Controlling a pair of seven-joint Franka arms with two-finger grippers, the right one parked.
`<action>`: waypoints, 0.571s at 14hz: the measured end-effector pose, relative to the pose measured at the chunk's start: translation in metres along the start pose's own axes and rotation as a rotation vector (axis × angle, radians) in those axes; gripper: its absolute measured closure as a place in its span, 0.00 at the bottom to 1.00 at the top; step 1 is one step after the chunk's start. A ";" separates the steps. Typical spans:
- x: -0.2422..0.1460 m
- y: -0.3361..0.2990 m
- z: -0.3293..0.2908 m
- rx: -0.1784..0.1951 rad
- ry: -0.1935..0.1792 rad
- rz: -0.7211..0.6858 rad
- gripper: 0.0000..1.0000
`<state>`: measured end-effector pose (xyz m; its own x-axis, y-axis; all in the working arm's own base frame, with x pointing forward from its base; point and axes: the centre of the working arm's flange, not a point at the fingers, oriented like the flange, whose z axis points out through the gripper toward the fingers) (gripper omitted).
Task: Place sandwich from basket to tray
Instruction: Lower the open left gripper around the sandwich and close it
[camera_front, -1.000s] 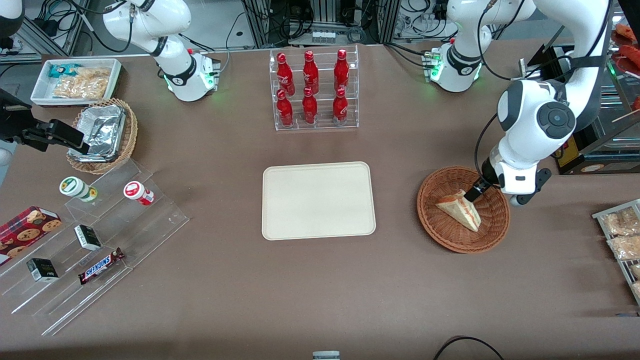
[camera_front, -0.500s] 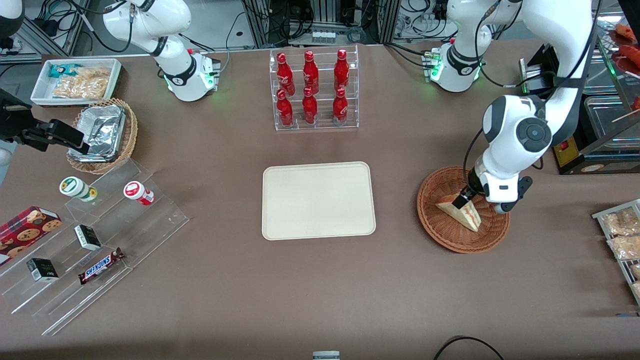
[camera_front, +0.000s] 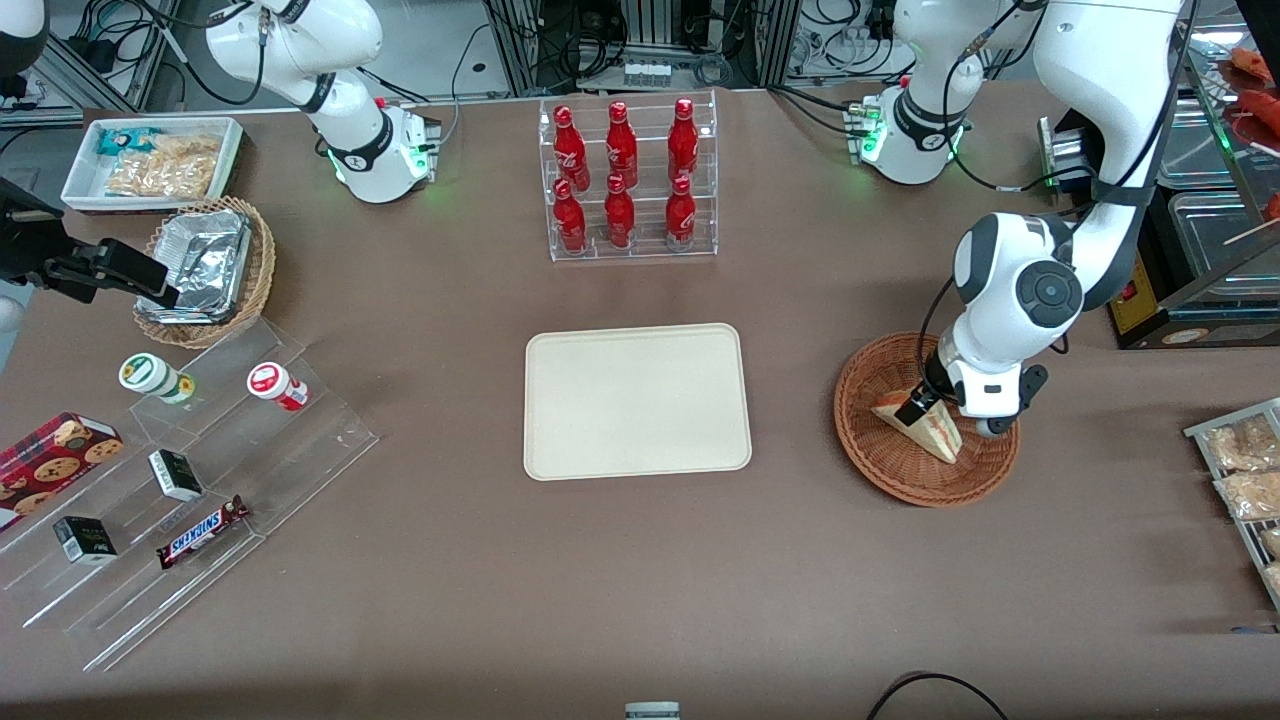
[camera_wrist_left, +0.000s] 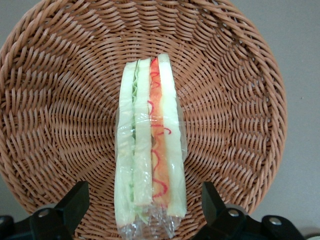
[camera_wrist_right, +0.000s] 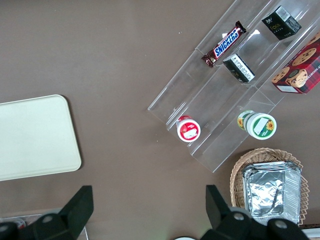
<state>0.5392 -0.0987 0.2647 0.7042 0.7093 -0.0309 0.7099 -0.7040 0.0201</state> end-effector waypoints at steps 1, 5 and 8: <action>0.001 0.000 0.002 -0.001 0.000 -0.002 0.04; 0.003 0.000 0.012 -0.003 -0.002 -0.006 0.51; 0.006 0.003 0.008 -0.014 0.005 -0.008 0.70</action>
<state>0.5450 -0.0969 0.2568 0.6988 0.7148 -0.0257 0.7153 -0.6980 0.0336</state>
